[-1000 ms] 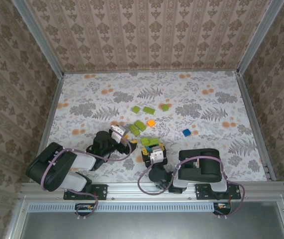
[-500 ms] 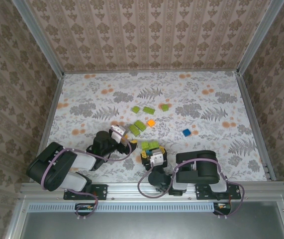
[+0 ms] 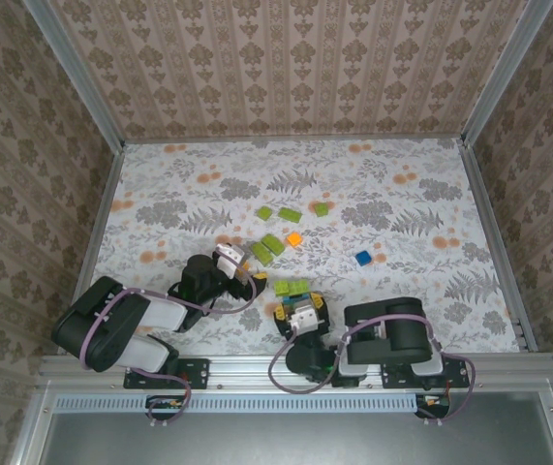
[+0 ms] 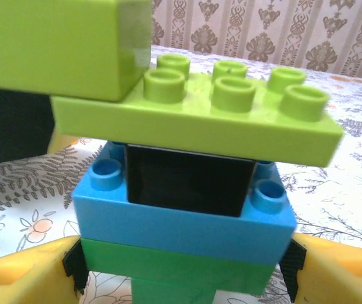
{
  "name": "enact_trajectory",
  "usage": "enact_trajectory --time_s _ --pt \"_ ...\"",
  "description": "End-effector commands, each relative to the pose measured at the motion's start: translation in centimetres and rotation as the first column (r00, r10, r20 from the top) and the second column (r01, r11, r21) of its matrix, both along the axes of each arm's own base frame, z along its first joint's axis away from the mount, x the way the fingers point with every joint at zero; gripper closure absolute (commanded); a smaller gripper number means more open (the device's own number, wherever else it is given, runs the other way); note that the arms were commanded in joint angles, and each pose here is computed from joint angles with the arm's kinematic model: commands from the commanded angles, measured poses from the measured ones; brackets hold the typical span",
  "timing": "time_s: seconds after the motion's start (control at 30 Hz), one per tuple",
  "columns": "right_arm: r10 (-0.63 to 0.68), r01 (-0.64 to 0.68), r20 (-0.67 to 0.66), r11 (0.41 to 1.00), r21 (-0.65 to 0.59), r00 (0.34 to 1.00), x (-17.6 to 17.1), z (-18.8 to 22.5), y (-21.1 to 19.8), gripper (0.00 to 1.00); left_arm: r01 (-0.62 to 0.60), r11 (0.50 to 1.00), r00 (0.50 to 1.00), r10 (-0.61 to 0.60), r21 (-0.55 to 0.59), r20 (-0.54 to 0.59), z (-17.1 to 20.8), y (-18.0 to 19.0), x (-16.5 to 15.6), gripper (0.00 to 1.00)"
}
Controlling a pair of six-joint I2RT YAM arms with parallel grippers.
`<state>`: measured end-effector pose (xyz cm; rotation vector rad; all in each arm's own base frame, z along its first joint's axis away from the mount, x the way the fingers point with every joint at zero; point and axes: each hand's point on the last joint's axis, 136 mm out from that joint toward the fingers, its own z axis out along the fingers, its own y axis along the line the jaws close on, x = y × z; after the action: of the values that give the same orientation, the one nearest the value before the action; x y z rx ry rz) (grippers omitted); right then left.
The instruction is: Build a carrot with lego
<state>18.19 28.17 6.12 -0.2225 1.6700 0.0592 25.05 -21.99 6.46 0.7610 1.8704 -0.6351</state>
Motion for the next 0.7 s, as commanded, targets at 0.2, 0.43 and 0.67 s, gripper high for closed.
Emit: enact_trajectory --time_s 0.2,0.43,0.67 --pt "-0.014 0.003 0.146 0.997 0.075 0.989 -3.7 9.4 -6.6 0.17 0.032 0.999 0.999 -0.032 -0.009 0.016 0.5 -0.7 0.1 0.00" --pt "0.096 -0.079 0.152 0.990 -0.119 0.984 -6.1 11.8 -1.5 0.14 0.039 0.999 0.999 -0.039 0.001 0.014 0.3 -0.9 0.1 0.00" --pt "0.116 -0.115 0.159 0.993 -0.018 0.980 -6.2 16.7 -3.3 0.15 0.045 0.999 0.999 -0.046 0.015 0.007 0.0 -1.1 0.2 0.00"
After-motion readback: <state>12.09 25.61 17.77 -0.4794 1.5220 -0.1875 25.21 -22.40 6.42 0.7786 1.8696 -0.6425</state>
